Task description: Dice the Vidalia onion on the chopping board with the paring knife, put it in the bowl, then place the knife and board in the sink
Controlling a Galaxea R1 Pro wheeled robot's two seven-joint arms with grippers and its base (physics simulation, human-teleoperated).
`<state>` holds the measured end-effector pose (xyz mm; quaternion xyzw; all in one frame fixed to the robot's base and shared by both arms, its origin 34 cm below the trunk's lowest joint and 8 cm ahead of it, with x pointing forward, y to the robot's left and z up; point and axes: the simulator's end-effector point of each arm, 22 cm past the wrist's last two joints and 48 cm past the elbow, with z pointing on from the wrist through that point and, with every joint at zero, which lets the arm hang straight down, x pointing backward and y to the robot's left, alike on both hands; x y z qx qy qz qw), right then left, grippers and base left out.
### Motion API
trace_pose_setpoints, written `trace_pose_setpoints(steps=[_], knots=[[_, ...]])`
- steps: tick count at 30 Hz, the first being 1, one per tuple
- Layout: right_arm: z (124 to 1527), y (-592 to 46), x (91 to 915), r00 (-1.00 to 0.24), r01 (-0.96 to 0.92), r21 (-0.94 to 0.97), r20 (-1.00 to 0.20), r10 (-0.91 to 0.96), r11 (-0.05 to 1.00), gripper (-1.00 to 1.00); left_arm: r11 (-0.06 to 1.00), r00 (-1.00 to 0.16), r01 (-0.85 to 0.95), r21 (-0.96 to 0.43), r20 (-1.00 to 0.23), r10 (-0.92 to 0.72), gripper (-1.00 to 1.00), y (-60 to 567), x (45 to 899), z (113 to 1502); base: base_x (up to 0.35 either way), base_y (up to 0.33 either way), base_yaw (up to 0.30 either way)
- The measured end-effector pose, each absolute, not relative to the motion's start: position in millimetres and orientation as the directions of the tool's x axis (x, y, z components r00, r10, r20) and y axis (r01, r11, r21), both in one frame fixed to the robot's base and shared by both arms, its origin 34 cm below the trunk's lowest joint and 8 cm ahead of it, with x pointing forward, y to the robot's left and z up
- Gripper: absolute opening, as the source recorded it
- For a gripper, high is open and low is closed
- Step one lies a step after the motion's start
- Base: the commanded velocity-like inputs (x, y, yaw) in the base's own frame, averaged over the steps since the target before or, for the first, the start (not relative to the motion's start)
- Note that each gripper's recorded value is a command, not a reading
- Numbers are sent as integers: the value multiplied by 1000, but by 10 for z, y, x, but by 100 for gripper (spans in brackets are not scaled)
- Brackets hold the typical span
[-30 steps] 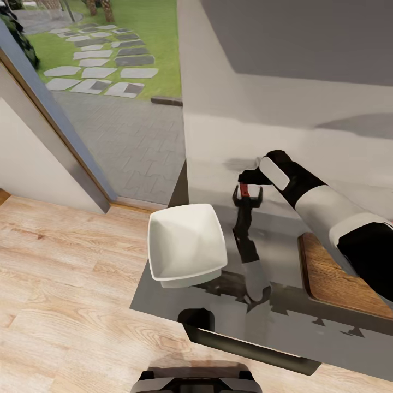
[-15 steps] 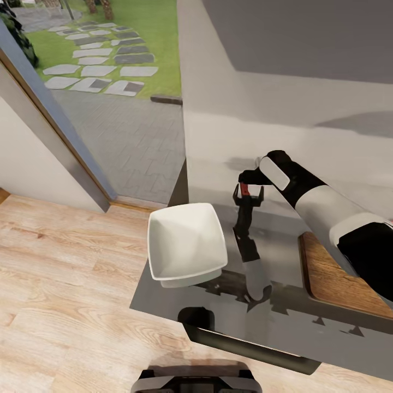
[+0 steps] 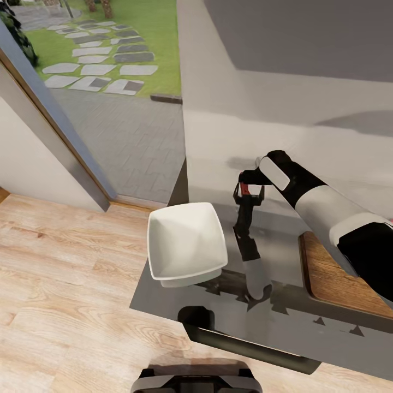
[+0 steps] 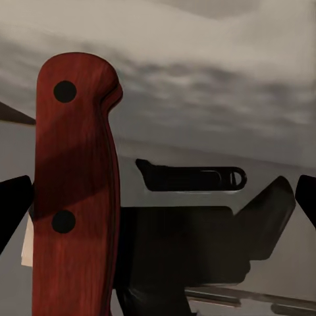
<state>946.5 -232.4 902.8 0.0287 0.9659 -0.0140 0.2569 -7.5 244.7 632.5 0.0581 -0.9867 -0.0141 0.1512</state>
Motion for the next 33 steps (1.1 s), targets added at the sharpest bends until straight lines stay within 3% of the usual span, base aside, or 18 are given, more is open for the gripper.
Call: trace_pose_setpoints(steps=[17, 33], knots=[[9028, -2321, 9465, -866, 62, -12, -497, 48, 998, 100, 993, -947, -110, 45, 297, -118, 100, 2443, -76, 6325, 0, 0, -7], [9029, -2318, 9465, -866, 63, -11, -497, 49, 998, 100, 993, -948, -110, 45, 297, -118, 100, 2443, -74, 6325, 0, 0, -192]])
